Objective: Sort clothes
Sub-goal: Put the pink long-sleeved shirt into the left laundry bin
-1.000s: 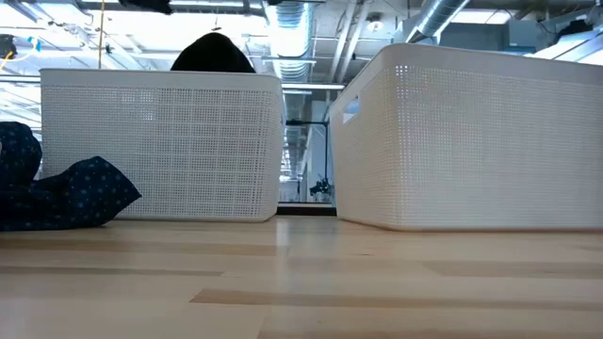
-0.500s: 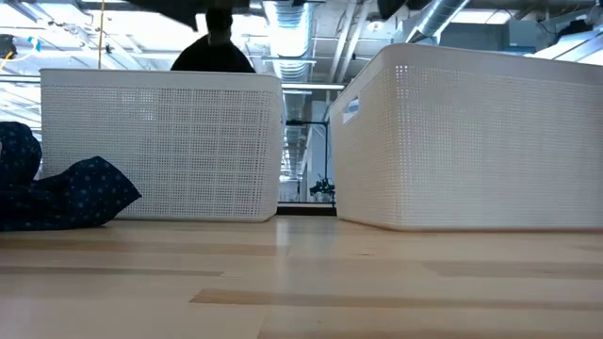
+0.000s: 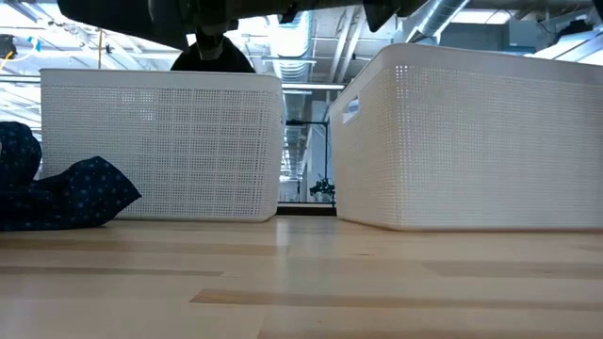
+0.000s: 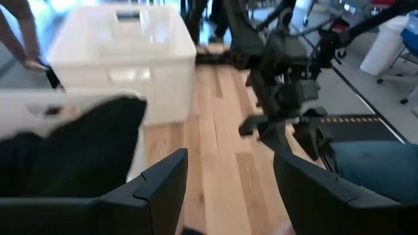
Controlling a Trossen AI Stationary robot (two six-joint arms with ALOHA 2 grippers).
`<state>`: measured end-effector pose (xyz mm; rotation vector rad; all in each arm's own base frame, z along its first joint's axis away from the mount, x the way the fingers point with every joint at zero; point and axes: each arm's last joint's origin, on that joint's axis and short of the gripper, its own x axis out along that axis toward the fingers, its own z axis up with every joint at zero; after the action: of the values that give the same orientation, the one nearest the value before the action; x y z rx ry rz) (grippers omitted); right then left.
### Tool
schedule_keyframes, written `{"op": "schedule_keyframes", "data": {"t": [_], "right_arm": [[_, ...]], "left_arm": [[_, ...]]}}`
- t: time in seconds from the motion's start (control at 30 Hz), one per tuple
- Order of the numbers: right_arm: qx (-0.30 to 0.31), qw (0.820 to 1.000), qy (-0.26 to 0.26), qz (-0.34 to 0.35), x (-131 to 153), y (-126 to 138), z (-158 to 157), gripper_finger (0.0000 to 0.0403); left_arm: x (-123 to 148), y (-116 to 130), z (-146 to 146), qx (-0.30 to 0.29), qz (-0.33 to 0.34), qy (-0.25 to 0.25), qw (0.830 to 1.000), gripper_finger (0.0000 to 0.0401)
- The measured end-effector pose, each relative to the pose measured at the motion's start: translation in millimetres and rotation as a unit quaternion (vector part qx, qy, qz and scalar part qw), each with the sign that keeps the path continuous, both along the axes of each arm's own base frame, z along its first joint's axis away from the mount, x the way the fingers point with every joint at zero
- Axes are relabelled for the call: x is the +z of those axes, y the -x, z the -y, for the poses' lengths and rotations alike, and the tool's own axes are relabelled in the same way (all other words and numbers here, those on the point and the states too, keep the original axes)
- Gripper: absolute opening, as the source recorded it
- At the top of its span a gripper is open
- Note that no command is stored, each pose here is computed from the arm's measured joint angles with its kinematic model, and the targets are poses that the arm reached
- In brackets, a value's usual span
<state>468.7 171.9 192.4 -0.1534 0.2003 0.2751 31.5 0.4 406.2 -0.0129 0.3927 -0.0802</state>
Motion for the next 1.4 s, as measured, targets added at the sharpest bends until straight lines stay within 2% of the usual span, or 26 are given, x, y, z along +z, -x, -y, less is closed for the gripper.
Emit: {"op": "schedule_keyframes", "data": {"t": [0.17, 0.33, 0.53, 0.67, 0.83, 0.97, 1.03, 1.13, 1.23, 1.4], "right_arm": [[-0.004, 1.000, 0.001, -0.002, -0.2, -1.4, 4.3, 0.0272], [-0.010, 1.000, 0.000, -0.001, -0.2, -3.0, 8.8, 0.0272], [-0.011, 1.000, 0.000, -0.001, -0.2, -3.3, 9.7, 0.0272], [-0.011, 1.000, 0.001, -0.004, -0.4, -3.2, 9.8, 0.0272], [-0.015, 1.000, 0.005, -0.014, -2.6, -4.0, 13.7, 0.0272], [-0.017, 1.000, 0.008, -0.021, -3.8, -4.1, 15.5, 0.0272], [-0.017, 0.999, 0.011, -0.030, -5.5, -3.5, 15.2, 0.0272], [-0.016, 0.999, 0.017, -0.047, -8.8, -2.3, 14.9, 0.0272], [-0.015, 0.998, 0.022, -0.063, -11.8, -1.1, 14.7, 0.0272], [-0.012, 0.997, 0.028, -0.069, -13.1, 0.1, 12.7, 0.0272]], "left_arm": [[11.7, -8.2, -4.2, -0.004, 0.056, -0.026, 0.998, 0.0222], [10.1, -34.8, -16.8, -0.025, 0.088, 0.006, 0.996, 0.0222], [-24.8, -72.9, -26.8, -0.068, 0.028, 0.055, 0.996, 0.0222], [-48.7, -93.8, -23.3, -0.097, -0.011, 0.066, 0.993, 0.0222], [-61.9, -120.3, -8.3, -0.120, -0.008, 0.048, 0.992, 0.0222], [-65.1, -136.0, 13.1, -0.170, -0.001, 0.043, 0.984, 0.0222], [-69.0, -140.2, 25.8, -0.188, -0.019, 0.037, 0.981, 0.0222], [-75.6, -141.3, 44.8, -0.205, -0.052, 0.030, 0.977, 0.0222], [-84.1, -137.5, 61.3, -0.199, -0.102, 0.027, 0.974, 0.0222], [-96.5, -122.4, 83.2, -0.181, -0.195, 0.055, 0.962, 0.0222]]}}
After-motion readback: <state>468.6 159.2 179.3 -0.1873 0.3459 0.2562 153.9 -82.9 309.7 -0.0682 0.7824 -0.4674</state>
